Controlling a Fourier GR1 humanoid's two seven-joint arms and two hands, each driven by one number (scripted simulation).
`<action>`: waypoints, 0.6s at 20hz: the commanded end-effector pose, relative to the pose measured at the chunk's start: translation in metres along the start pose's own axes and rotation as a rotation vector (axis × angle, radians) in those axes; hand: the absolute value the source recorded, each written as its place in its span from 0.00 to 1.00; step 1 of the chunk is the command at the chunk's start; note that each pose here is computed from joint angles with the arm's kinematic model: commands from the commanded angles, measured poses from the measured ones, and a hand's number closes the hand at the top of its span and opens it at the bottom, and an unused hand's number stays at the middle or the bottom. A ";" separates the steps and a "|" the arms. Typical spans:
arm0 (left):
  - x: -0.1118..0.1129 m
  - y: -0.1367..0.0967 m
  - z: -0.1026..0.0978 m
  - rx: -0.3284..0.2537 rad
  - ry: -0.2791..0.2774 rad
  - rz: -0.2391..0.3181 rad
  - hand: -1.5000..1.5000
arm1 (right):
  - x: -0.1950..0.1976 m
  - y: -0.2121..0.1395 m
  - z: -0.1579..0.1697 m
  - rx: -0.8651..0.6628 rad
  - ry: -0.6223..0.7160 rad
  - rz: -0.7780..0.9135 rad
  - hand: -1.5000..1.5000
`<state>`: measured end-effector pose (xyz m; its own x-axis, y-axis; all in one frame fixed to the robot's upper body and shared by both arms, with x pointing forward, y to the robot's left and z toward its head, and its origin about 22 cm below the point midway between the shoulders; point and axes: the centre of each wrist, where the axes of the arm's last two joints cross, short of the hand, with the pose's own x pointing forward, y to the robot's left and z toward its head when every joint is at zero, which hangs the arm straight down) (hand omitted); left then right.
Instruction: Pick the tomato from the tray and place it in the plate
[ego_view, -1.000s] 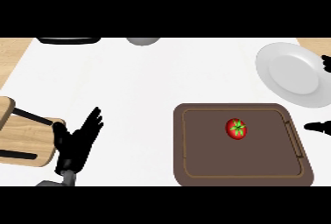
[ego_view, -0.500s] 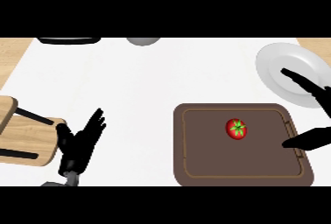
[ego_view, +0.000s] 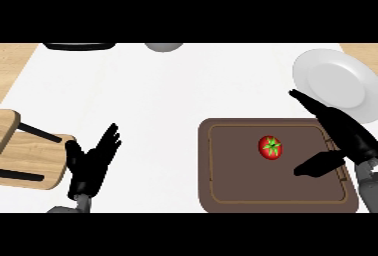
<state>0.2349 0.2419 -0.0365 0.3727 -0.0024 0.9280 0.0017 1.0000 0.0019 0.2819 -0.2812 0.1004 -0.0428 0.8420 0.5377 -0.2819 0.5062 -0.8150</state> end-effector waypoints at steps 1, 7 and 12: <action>-0.003 -0.004 0.019 0.010 -0.004 -0.023 0.50 | 0.015 0.019 -0.002 0.050 0.026 0.013 0.00; -0.006 0.003 -0.004 -0.014 0.006 0.004 0.50 | 0.013 0.053 -0.012 0.066 0.015 -0.023 0.00; 0.009 -0.005 0.008 0.007 0.001 -0.001 0.50 | 0.009 0.055 0.000 0.047 0.055 0.053 0.00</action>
<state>0.2319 0.2431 -0.0328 0.3692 -0.0077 0.9293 0.0037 1.0000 0.0068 0.2733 -0.2544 0.0661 -0.0126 0.8560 0.5169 -0.3363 0.4832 -0.8084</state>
